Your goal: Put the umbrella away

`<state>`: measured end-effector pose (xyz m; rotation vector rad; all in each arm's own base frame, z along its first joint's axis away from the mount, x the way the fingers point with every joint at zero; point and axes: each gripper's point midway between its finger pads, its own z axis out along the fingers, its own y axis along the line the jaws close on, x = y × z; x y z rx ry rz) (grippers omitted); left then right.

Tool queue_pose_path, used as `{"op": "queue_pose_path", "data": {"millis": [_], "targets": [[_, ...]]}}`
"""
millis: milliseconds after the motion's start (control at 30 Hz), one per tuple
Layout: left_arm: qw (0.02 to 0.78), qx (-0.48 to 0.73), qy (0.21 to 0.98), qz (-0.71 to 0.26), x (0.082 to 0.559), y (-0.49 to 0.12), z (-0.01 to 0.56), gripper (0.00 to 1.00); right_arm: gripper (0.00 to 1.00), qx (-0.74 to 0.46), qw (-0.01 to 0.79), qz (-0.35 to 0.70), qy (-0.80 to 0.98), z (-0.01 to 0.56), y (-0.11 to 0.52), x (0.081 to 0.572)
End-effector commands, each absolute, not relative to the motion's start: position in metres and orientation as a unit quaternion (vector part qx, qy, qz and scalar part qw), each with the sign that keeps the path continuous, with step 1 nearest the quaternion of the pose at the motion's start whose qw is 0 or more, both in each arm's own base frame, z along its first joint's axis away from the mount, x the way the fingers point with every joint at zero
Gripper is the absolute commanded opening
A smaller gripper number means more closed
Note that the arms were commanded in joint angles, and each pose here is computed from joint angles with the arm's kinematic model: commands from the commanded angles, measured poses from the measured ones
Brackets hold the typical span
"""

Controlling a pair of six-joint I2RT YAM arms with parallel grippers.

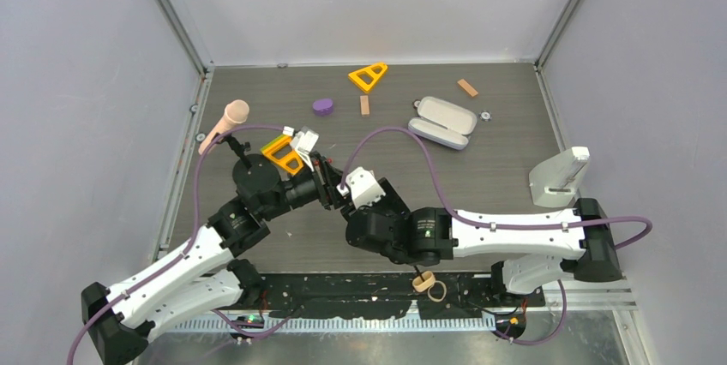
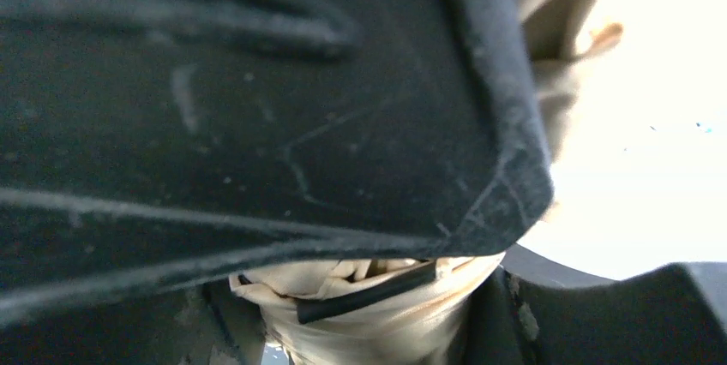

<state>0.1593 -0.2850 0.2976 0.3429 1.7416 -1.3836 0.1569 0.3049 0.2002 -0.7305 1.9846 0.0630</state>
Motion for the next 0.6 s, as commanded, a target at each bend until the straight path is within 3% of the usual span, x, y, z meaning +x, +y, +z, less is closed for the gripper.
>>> {"op": "queue_pose_path", "data": {"millis": [0, 233, 433, 567], "targets": [[0.471, 0.158, 0.604, -0.623, 0.140, -0.284, 0.369, 0.00, 0.63, -0.316, 0.478, -0.051, 0.818, 0.182, 0.276, 0.162], [0.475, 0.157, 0.604, -0.620, 0.140, -0.282, 0.370, 0.00, 0.10, -0.308, 0.484, -0.030, 0.819, 0.172, 0.273, 0.161], [0.490, 0.161, 0.603, -0.609, 0.141, -0.277, 0.371, 0.00, 0.06, -0.293, 0.503, 0.059, 0.811, 0.179, 0.279, 0.162], [0.521, 0.199, 0.581, -0.593, 0.135, -0.271, 0.401, 0.00, 0.06, -0.291, 0.544, 0.123, 0.778, 0.221, 0.296, 0.173]]}}
